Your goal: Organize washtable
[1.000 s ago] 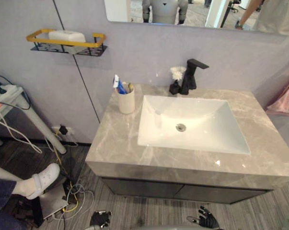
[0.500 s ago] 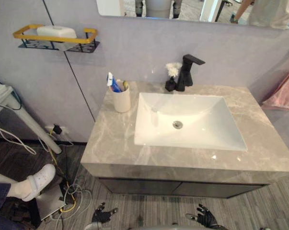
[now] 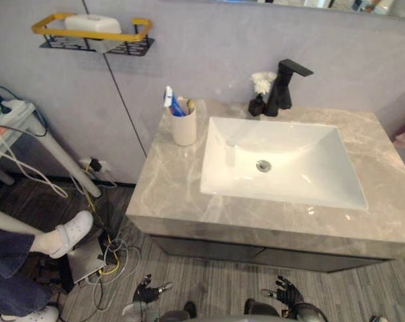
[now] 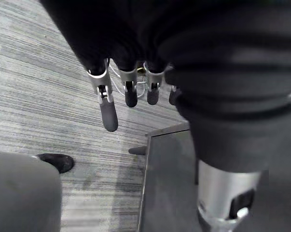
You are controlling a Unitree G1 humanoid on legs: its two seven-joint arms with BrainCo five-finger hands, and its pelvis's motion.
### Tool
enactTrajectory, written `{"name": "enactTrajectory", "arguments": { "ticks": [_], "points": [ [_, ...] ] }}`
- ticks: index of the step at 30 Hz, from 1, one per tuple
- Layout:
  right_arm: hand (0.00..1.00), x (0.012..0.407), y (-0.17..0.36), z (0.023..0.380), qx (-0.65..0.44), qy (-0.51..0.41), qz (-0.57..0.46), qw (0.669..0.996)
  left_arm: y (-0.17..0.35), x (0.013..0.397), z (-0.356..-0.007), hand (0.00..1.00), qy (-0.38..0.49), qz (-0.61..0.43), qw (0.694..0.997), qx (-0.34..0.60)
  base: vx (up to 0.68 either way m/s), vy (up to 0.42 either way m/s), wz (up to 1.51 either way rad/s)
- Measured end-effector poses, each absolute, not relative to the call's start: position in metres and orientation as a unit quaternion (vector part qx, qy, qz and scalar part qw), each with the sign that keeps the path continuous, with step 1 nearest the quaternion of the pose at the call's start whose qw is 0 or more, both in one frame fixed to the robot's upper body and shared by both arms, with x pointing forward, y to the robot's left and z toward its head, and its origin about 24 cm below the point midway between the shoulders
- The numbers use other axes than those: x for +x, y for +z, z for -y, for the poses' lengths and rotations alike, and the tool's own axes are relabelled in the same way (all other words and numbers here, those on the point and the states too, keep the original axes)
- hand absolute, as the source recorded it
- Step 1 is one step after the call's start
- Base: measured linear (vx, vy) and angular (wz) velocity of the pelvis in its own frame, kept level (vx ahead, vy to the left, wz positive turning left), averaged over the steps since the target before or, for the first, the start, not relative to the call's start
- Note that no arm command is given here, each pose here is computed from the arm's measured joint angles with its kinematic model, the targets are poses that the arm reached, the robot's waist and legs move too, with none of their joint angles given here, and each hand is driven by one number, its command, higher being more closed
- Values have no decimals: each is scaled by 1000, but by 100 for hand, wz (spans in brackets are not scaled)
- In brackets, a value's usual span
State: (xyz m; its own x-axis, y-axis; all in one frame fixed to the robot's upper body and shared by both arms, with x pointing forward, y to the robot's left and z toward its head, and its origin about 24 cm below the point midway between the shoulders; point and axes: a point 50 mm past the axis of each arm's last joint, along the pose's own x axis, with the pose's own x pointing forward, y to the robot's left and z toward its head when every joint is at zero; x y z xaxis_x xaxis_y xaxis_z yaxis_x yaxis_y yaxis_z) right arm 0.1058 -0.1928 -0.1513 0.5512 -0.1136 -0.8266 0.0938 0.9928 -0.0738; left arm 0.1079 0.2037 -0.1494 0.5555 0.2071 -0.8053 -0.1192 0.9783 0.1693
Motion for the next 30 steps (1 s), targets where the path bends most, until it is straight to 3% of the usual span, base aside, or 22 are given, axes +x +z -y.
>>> {"name": "enactTrajectory", "arguments": {
  "ticks": [12,21,30],
  "points": [
    [0,126,-147,177,-5,-34,-448,893,-144,138,-167,0,52,-432,900,33,-50,-160,85],
    [0,122,-144,186,-2,-52,-436,898,-137,159,-147,0,-4,-407,912,56,-123,54,104],
    [0,129,-145,181,-14,-30,-443,896,-144,139,-168,0,1,-433,897,86,21,148,66]
  ]
}}
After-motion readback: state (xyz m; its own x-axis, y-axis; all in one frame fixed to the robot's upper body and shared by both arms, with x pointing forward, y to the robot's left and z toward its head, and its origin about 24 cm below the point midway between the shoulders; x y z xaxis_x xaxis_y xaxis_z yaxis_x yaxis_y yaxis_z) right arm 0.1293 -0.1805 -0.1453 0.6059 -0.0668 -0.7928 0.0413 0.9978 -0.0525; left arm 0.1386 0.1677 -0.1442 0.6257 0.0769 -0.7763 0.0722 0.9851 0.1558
